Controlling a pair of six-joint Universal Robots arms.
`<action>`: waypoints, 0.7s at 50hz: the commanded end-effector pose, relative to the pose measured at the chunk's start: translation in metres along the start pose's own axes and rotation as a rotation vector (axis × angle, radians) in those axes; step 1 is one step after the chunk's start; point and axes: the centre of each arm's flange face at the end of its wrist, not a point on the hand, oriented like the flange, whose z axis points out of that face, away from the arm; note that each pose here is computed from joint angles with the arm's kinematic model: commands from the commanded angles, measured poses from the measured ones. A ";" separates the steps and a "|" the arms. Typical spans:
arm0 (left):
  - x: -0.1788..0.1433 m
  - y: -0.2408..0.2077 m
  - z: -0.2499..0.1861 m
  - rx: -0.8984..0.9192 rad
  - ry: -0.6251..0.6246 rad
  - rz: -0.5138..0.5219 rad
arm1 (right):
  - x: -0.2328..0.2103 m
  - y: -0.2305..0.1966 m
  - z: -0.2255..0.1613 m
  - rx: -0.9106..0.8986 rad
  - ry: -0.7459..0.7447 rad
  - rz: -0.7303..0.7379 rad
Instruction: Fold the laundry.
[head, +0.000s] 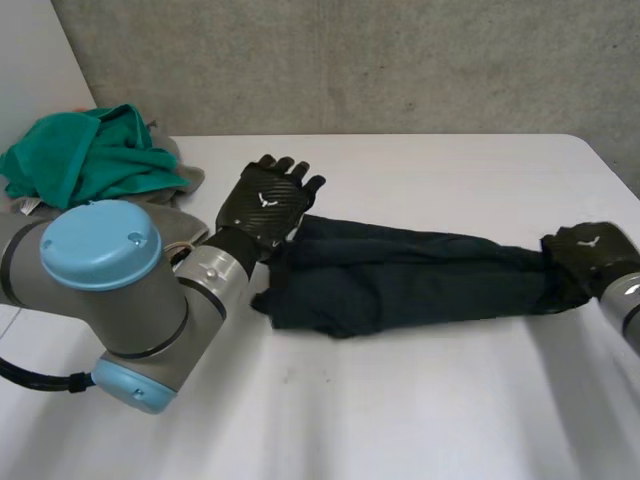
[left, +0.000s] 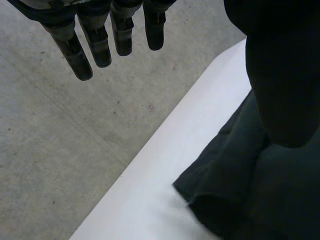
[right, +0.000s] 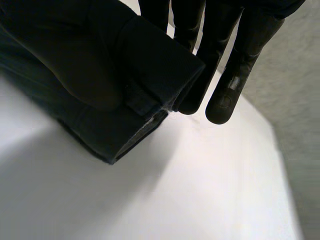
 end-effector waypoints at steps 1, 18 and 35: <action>-0.008 -0.008 -0.013 0.001 -0.021 -0.008 | 0.026 -0.020 -0.008 0.017 0.067 -0.329; -0.032 -0.015 -0.017 0.016 -0.084 -0.066 | -0.132 -0.124 -0.032 0.564 -0.302 -0.614; -0.051 -0.022 -0.012 0.032 -0.162 -0.063 | -0.235 -0.090 -0.029 0.696 -0.620 -0.696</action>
